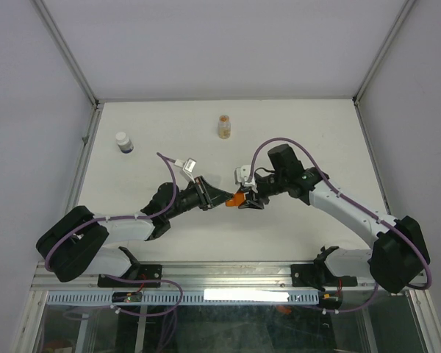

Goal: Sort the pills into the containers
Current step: Open the pill container at the center of the board, then place the pill container at the center of the board.

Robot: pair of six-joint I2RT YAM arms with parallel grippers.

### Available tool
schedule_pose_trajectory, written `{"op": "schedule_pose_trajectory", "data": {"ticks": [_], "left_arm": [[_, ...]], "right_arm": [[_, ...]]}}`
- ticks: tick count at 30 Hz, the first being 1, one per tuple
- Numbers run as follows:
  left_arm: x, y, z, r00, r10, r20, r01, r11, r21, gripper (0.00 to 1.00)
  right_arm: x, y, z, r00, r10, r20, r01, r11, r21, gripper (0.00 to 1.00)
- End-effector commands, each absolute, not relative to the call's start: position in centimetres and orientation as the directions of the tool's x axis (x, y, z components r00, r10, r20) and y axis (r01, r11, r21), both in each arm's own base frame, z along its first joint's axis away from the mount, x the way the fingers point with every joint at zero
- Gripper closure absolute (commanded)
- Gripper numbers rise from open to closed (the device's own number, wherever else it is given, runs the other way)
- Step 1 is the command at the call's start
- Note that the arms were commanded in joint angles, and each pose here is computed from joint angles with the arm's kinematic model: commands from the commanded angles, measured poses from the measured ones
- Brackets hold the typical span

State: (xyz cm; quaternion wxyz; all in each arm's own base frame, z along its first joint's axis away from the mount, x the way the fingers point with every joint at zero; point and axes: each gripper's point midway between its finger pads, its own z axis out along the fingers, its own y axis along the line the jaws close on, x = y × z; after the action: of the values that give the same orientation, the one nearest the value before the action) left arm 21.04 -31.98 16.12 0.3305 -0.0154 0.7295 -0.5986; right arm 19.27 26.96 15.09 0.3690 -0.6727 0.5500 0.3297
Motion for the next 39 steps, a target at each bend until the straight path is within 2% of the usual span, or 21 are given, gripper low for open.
{"op": "schedule_pose_trajectory", "data": {"ticks": [1,3,8,10,13,18,23,29,39], "left_arm": [[20.2,-32.6,18.1,-0.751,-0.381,-0.538,0.491,0.221,-0.842,1.00],[20.0,-32.6,17.9,-0.758,-0.365,-0.541,0.498,0.212,-0.841,1.00],[19.2,-32.9,17.2,-0.777,-0.309,-0.548,0.513,0.194,-0.836,1.00],[19.0,-33.0,17.1,-0.782,-0.294,-0.550,0.516,0.189,-0.835,1.00],[18.7,-33.1,16.9,-0.785,-0.279,-0.553,0.522,0.185,-0.833,1.00],[18.2,-33.2,16.8,-0.787,-0.252,-0.564,0.537,0.170,-0.826,1.00],[17.8,-33.4,16.6,-0.787,-0.222,-0.576,0.554,0.157,-0.818,1.00],[17.6,-33.4,16.7,-0.775,-0.212,-0.596,0.577,0.146,-0.803,1.00],[18.3,-33.2,14.0,-0.782,-0.190,-0.593,0.558,0.208,-0.803,1.00]], "right_arm": [[19.5,27.4,17.4,0.149,-0.426,-0.893,-0.987,-0.124,-0.106,0.79],[19.6,27.2,17.6,0.135,-0.421,-0.897,-0.989,-0.116,-0.095,0.73],[20.8,26.8,18.1,0.091,-0.417,-0.904,-0.996,-0.054,-0.075,0.42],[21.4,26.6,18.4,0.082,-0.416,-0.906,-0.997,-0.022,-0.080,0.35],[22.3,26.2,18.8,0.064,-0.413,-0.908,-0.996,0.027,-0.082,0.31],[23.6,25.8,18.7,0.018,-0.419,-0.908,-0.993,0.095,-0.064,0.32],[24.9,25.8,18.0,-0.059,-0.447,-0.892,-0.986,0.163,-0.016,0.46],[25.2,25.7,16.7,-0.095,-0.482,-0.871,-0.985,0.173,0.012,0.56],[24.7,25.7,15.6,-0.097,-0.522,-0.847,-0.990,0.136,0.030,0.55]]}}
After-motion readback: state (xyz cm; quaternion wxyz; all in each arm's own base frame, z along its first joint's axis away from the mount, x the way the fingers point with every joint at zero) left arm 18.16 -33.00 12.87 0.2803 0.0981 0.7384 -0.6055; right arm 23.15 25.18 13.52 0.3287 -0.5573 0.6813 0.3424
